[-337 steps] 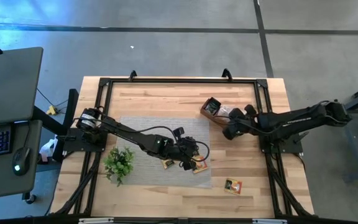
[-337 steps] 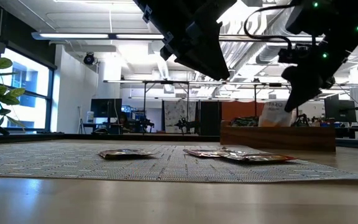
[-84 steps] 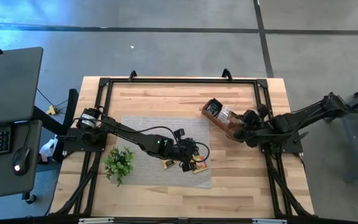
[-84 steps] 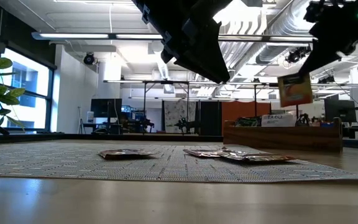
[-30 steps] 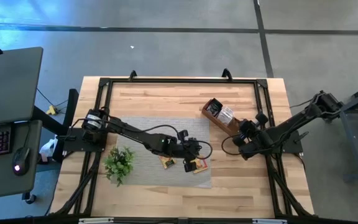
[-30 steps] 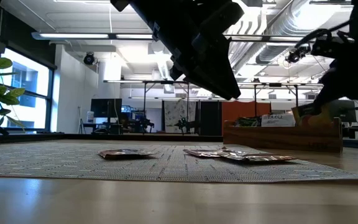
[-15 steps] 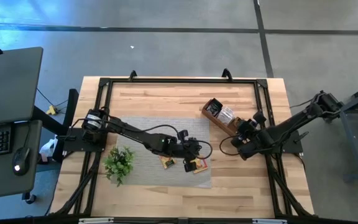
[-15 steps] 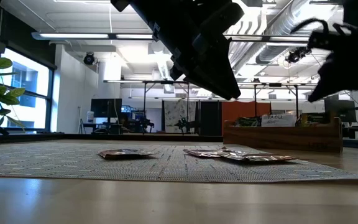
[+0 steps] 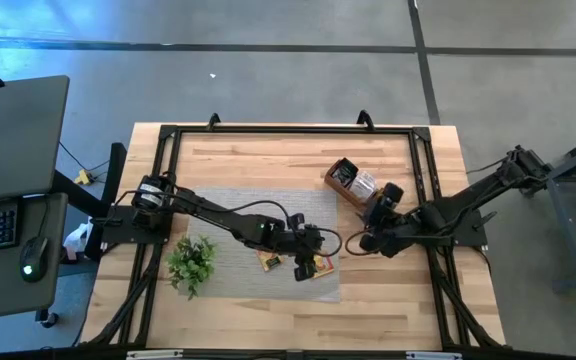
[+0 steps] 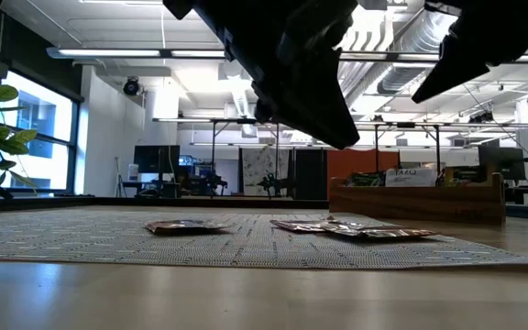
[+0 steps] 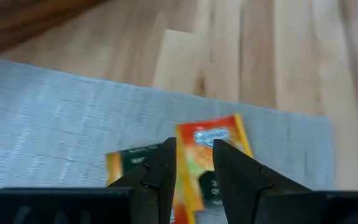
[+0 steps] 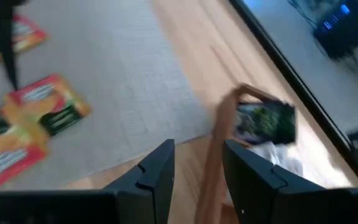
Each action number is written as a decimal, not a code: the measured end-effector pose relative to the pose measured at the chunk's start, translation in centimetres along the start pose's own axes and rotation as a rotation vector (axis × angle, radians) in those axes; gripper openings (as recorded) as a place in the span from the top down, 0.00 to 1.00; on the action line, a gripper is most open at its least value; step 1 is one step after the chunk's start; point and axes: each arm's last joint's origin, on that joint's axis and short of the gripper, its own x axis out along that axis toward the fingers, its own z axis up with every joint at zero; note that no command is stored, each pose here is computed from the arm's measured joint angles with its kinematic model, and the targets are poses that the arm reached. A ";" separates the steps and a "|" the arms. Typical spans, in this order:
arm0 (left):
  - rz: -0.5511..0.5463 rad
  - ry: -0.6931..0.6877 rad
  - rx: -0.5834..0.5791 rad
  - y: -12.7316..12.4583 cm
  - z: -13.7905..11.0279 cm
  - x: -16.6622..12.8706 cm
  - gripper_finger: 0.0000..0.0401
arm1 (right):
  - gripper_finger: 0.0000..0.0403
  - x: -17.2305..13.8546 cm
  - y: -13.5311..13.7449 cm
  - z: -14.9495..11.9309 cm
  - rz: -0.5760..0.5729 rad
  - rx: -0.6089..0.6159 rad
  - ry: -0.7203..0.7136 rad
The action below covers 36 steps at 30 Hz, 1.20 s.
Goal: Pick & Place Tea
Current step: Put the yellow tea bag into the right section of the wooden organizer
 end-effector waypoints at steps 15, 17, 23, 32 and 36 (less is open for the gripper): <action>0.012 0.109 -0.044 0.3 -1.0 -0.1 0.74 | 0.68 2.6 3.1 1.3 0.157 0.066 -0.016; 0.040 0.170 -0.078 0.5 -1.6 -0.1 0.74 | 0.68 3.8 3.7 1.3 0.143 0.124 -0.001; 0.106 0.283 -0.220 0.8 -3.4 0.8 0.74 | 0.68 7.9 5.2 0.3 0.182 0.233 0.152; 0.095 0.341 -0.228 0.5 -4.7 1.9 0.74 | 0.68 12.8 6.8 -0.3 0.301 0.345 0.221; 0.103 0.317 -0.231 0.4 -4.8 2.8 0.74 | 0.68 13.6 6.8 -0.4 0.316 0.391 0.236</action>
